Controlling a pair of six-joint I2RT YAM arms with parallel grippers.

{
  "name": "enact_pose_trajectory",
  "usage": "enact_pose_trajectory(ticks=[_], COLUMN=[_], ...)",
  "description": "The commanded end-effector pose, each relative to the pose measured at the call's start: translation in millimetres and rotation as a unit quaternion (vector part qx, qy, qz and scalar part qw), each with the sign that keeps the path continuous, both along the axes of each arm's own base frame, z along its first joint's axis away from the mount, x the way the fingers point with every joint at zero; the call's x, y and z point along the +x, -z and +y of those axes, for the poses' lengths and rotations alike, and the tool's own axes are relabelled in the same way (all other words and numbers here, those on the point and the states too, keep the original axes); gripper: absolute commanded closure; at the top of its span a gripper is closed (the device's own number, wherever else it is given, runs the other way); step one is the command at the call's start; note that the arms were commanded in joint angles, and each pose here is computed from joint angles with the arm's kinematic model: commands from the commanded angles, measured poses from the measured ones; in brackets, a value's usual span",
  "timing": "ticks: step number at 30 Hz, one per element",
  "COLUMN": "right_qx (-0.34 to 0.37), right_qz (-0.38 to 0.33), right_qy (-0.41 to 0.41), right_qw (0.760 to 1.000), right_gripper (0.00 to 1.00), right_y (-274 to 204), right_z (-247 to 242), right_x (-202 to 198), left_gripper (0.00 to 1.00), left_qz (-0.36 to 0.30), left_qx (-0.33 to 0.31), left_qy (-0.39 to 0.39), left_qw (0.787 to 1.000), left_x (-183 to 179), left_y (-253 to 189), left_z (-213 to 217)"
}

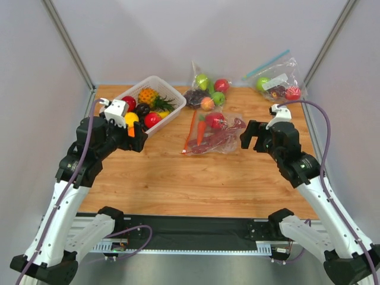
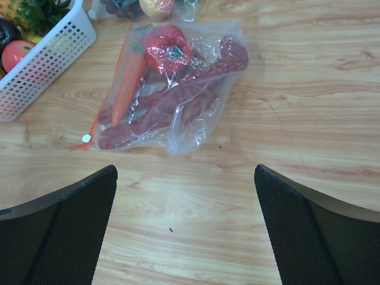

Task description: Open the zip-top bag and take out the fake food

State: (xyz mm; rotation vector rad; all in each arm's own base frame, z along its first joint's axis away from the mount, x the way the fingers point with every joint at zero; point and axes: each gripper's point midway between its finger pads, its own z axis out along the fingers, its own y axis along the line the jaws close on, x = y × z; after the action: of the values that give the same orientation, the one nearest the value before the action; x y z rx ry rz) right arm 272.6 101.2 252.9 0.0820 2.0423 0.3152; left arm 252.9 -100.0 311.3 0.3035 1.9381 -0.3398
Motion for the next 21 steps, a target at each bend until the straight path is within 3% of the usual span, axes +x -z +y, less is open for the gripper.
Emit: enact_pose_trajectory(ticks=[1,8,21], right_qx=[0.027,0.041,0.039], right_qz=[-0.017,0.04,0.128], right_qy=[-0.012,-0.032,-0.032], right_qw=[0.999,0.998,0.99], right_gripper=[0.0,0.01,0.14], right_y=[-6.1,31.3,90.4], right_z=[15.8,42.7,61.1], right_x=[20.9,46.6,62.2], left_gripper=[0.01,0.01,0.01], left_qz=[-0.052,-0.02,-0.007], left_qx=[0.0,-0.017,-0.018], left_qy=[0.026,0.044,0.064], left_qw=[0.998,0.999,0.998], left_x=[16.2,22.1,17.8], left_y=[-6.0,22.5,32.2], left_z=[-10.4,-13.7,-19.0])
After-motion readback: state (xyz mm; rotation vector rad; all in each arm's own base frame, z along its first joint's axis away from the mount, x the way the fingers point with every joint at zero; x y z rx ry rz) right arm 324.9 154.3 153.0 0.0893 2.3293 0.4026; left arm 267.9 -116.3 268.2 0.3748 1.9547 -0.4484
